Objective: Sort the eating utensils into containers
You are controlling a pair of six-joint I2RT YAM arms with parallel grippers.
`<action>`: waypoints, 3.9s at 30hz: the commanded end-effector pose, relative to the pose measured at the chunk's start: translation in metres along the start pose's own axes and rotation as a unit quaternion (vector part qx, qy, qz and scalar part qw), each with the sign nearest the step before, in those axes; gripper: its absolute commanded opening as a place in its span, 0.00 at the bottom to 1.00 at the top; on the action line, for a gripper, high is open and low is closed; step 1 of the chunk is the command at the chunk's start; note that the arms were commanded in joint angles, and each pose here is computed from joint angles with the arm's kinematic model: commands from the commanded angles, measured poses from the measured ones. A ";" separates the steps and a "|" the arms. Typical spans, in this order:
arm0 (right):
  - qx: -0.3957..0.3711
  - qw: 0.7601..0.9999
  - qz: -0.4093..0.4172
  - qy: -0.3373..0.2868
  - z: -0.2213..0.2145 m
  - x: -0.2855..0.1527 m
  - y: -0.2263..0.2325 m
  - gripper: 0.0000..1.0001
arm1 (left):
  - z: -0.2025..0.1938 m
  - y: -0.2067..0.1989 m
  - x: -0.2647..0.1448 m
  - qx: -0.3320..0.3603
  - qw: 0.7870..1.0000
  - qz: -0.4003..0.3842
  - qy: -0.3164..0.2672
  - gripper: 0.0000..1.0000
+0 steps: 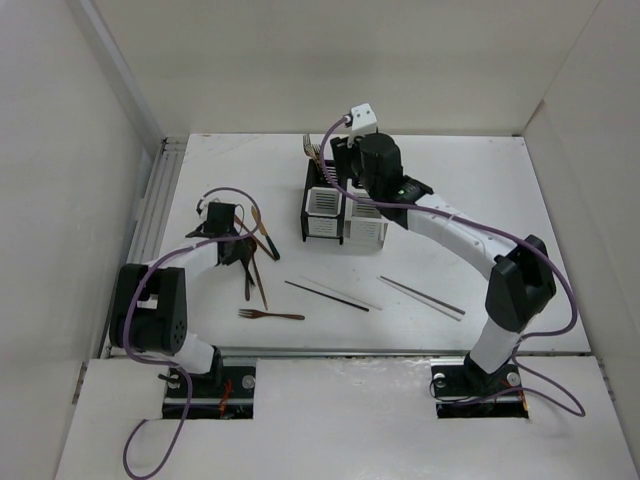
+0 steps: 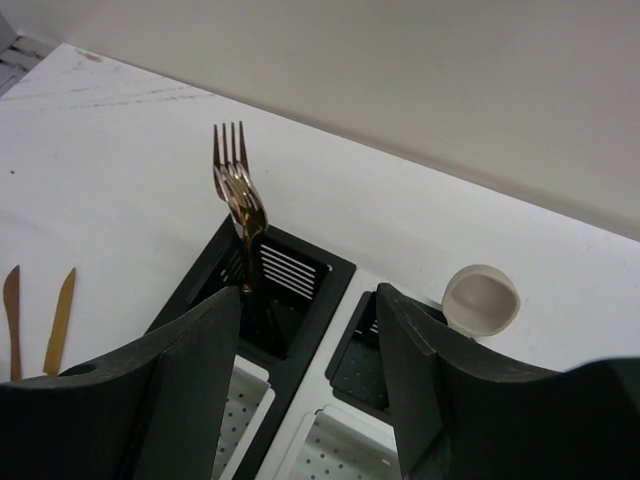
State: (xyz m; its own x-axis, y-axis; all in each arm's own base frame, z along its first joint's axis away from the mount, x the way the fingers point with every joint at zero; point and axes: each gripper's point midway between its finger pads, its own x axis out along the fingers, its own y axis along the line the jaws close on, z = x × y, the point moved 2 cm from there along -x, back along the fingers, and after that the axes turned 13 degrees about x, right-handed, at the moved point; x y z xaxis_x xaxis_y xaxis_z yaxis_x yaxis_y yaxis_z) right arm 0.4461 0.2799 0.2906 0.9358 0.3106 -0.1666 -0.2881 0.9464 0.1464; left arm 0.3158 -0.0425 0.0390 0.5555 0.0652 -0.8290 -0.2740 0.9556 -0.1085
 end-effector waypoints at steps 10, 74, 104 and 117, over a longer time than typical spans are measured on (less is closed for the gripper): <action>0.005 0.999 0.016 -0.028 0.029 0.020 -0.001 0.62 | 0.035 0.003 -0.012 -0.009 0.999 0.025 -0.020 0.00; 0.024 0.867 0.496 -0.041 0.096 -0.045 0.156 0.01 | 0.191 -0.189 -0.319 0.202 0.714 -0.464 -0.484 0.00; -0.079 0.951 0.284 -0.091 -0.024 0.062 -0.053 0.00 | 0.174 -0.090 -0.197 0.244 0.847 -0.227 -0.413 1.00; -0.061 0.963 0.260 -0.037 -0.076 0.064 -0.079 0.06 | 0.182 -0.087 -0.190 0.236 0.856 -0.206 -0.412 1.00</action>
State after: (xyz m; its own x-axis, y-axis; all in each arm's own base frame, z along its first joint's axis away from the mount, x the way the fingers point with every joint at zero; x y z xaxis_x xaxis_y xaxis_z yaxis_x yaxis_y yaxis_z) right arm 0.5097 0.2336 0.1648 0.6690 0.7335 -0.1201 -0.7207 0.6797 0.1362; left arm 0.3744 -0.0882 0.2875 0.9367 -0.3213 -0.1390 0.3334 0.9399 0.0744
